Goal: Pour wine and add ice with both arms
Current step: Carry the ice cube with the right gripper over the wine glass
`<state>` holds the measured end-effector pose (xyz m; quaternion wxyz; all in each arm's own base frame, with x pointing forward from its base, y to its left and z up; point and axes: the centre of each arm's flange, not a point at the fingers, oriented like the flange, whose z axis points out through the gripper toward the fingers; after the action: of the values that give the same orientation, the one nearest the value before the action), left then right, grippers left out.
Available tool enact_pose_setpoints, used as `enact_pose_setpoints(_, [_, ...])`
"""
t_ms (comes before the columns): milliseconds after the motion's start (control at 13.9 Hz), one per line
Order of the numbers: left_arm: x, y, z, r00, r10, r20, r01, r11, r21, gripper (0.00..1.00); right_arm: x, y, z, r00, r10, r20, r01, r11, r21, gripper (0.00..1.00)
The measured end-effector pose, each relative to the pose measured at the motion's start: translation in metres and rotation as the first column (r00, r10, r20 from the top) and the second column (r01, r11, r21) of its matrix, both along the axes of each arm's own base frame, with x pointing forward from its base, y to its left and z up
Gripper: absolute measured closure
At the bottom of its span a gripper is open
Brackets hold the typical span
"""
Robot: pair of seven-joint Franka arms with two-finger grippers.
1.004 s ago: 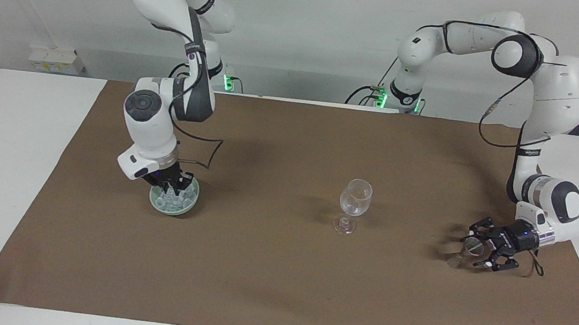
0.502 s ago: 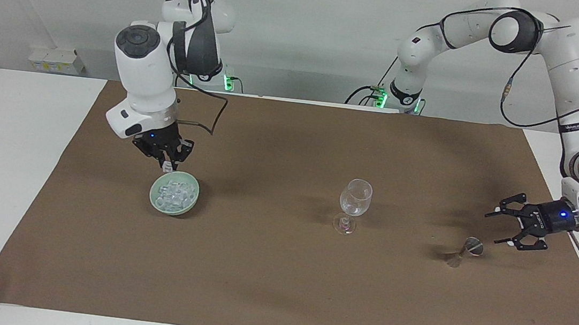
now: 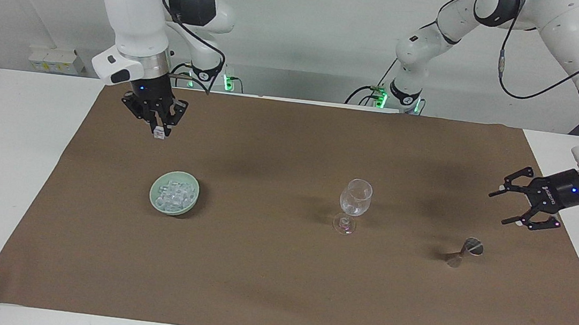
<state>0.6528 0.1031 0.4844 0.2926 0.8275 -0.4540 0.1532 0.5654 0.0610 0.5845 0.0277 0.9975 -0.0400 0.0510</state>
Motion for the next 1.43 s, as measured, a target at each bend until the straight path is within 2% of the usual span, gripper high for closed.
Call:
enact_pose_setpoints(143, [-0.001,-0.033,0.029,0.998,0.062,-0.031,-0.058,0.992,0.111,0.3,-0.001,-0.002,0.014,1.0,-0.02,-0.004,0.02,0.998,0.059,0.74])
enact_pose_setpoints(287, [-0.01,-0.062,0.065,0.984,0.169,-0.049,-0.154,0.962,0.227,0.29,-0.002,0.009,0.025,1.0,-0.022,-0.002,0.022,0.991,0.132,0.74])
enact_pose_setpoints(430, [-0.02,-0.078,0.091,0.96,0.276,-0.042,-0.247,0.91,0.333,0.28,-0.003,0.035,0.03,0.999,-0.035,0.001,0.035,0.987,0.158,0.74])
enact_pose_setpoints(645, [-0.027,-0.083,0.105,0.905,0.424,-0.016,-0.369,0.804,0.466,0.22,-0.009,0.108,0.031,0.998,-0.059,0.012,0.056,0.981,0.187,0.74])
enact_pose_setpoints(861, [-0.028,-0.099,0.108,0.865,0.502,0.002,-0.431,0.74,0.516,0.19,-0.003,0.186,0.029,0.994,-0.103,0.036,0.091,0.964,0.251,0.74])
enact_pose_setpoints(1219, [-0.036,-0.109,0.118,0.676,0.736,0.009,-0.611,0.555,0.565,0.15,0.02,0.3,0.0,0.982,-0.188,0.022,0.167,0.916,0.366,0.74])
enact_pose_setpoints(1291, [-0.038,-0.11,0.118,0.651,0.759,0.015,-0.624,0.523,0.581,0.15,0.023,0.312,-0.006,0.981,-0.192,0.02,0.171,0.91,0.379,0.74])
enact_pose_setpoints(1434, [-0.04,-0.117,0.117,0.635,0.773,0.019,-0.625,0.499,0.6,0.15,0.025,0.339,-0.023,0.979,-0.198,0.037,0.167,0.9,0.403,0.74])
